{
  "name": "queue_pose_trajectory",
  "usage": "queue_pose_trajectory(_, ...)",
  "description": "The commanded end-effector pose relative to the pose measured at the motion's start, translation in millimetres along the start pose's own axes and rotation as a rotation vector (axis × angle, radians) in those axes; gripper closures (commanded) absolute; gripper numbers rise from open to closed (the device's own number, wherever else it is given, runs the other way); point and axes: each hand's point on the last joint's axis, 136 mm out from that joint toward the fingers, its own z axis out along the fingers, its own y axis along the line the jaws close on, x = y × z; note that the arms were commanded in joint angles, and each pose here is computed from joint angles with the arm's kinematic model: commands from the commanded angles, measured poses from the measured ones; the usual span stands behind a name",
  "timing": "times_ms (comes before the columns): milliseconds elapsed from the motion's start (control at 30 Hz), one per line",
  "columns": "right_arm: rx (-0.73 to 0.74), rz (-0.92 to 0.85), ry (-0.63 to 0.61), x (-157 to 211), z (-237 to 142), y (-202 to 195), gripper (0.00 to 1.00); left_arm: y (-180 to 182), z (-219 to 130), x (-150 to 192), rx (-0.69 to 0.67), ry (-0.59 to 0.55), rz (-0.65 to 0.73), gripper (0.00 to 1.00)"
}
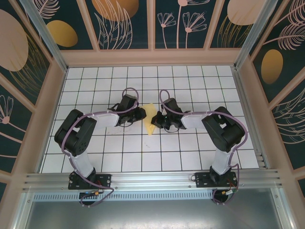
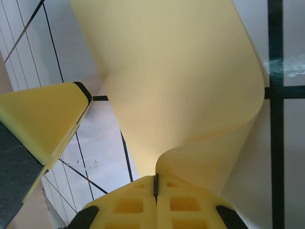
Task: Fold a paper plane with a square sheet of paper (pick it up from the middle)
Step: Third fold the triangle at the center of the table.
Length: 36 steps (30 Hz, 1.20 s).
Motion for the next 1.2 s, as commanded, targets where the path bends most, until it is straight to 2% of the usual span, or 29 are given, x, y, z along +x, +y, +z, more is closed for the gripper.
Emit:
queue_pose_trajectory(0, -0.025, -0.011, -0.030, -7, 2, 11, 0.96, -4, -2, -15, -0.020, -0.041, 0.031, 0.69)
queue_pose_trajectory(167, -0.037, -0.012, -0.034, -9, 2, 14, 0.96, 2, 13, -20, -0.055, -0.033, 0.037, 0.77)
queue_pose_trajectory(367, -0.078, -0.011, -0.046, -12, 2, 22, 0.96, 19, 26, -9, -0.118, 0.012, 0.042, 0.82)
queue_pose_trajectory(1167, -0.090, 0.013, -0.053, -19, 16, 18, 0.96, 25, 31, 0, -0.121, 0.047, 0.048, 0.83)
